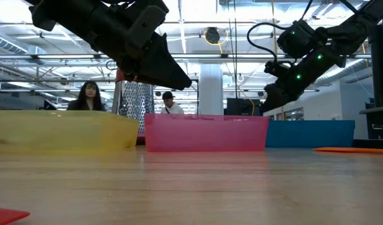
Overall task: Pick & Place Kitchen Items
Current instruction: Put the bottom orange spatula into the blue bin, then put the red spatula into the blue bin
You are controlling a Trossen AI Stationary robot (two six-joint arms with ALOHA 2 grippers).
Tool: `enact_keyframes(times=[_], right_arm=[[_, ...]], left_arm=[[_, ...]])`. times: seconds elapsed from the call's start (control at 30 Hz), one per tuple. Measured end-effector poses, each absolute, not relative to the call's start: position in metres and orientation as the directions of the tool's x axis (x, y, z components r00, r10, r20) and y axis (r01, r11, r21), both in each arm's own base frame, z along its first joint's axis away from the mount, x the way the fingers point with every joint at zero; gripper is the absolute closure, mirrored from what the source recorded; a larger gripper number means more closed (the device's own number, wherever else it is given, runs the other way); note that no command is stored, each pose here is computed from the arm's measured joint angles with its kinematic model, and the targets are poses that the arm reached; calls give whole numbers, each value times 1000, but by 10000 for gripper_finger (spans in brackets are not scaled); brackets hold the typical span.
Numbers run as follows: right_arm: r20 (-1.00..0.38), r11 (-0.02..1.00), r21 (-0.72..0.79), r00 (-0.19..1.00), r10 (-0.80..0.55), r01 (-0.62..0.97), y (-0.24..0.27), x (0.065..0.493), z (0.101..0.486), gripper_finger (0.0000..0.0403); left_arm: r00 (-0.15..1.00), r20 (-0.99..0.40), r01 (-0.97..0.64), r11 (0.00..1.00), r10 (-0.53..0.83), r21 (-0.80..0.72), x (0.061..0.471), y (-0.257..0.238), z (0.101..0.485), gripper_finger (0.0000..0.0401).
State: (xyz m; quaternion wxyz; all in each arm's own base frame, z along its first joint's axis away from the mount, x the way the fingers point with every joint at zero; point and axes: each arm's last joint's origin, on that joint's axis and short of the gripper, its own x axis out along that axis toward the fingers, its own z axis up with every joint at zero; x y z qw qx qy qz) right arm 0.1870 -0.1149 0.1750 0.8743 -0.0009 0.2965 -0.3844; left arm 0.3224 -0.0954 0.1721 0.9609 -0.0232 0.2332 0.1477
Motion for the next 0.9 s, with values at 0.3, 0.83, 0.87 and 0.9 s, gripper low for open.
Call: enact_keyframes(times=[0.3, 0.83, 0.87, 0.9], right_arm=[[-480, 695, -155, 561, -674, 703, -116, 189, 179, 217], [-472, 833, -66, 718, -512, 550, -99, 202, 181, 229], [-465, 835, -72, 723, -511, 545, -96, 203, 182, 230], [-457, 835, -80, 724, -517, 545, -94, 204, 183, 231]], left_arm=[[848, -455, -301, 954, 273, 11, 322, -95, 172, 261], [857, -469, -267, 962, 214, -49, 322, -98, 172, 260], [857, -471, -261, 964, 207, -52, 322, -98, 172, 260], [858, -472, -259, 964, 204, -54, 322, -98, 172, 261]])
